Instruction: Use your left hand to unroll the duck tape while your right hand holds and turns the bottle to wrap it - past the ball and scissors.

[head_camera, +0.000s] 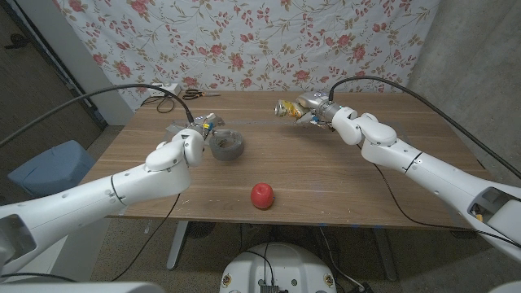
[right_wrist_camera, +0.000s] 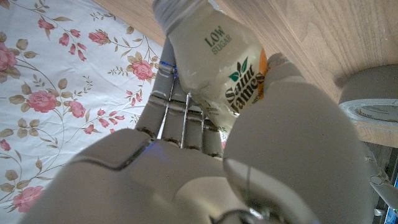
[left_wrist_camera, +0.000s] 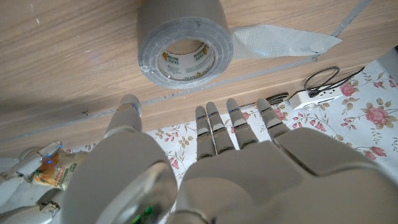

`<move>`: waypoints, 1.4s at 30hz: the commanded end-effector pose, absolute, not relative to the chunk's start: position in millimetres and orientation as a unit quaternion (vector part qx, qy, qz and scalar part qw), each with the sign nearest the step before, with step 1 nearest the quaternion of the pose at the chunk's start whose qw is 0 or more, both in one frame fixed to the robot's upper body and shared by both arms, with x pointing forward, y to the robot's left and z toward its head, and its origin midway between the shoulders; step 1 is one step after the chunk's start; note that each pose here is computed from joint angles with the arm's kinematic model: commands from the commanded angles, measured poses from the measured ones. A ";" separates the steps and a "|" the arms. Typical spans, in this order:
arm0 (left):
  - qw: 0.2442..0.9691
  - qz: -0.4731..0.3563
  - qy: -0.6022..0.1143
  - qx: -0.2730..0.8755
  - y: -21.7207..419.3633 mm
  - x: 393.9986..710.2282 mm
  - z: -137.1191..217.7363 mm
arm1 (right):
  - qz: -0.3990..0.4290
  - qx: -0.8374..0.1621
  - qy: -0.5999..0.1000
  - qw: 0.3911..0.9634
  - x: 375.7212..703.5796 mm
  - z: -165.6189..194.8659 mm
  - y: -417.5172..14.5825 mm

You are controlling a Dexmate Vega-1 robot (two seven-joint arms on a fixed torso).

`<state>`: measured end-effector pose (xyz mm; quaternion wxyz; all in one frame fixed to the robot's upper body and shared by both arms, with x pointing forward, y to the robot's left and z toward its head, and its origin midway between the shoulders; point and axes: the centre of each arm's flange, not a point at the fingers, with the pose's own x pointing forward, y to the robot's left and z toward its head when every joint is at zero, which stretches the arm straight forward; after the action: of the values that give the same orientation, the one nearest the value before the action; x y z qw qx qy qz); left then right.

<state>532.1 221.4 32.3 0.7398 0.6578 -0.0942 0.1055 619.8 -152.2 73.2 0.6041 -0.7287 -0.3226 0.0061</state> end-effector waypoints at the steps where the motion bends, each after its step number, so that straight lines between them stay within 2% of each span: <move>1: 0.673 0.115 -0.037 0.729 213.0 536.6 37.4 | 0.004 -0.725 -0.326 0.607 621.4 73.2 -150.5; 5: 0.630 0.130 -0.024 0.765 201.3 541.6 35.7 | 0.007 -0.725 -0.325 0.607 623.3 73.8 -149.7; 17: 0.597 0.130 0.004 0.791 191.7 553.0 32.6 | 0.007 -0.722 -0.328 0.609 625.3 75.4 -151.8; 42: 0.575 0.083 0.030 0.814 167.5 571.3 16.4 | 0.010 -0.717 -0.336 0.610 627.4 78.7 -158.6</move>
<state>563.8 174.2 28.9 0.5893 0.8014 0.0072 0.1019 626.3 -155.5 77.8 0.6102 -0.7190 -0.3327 0.0081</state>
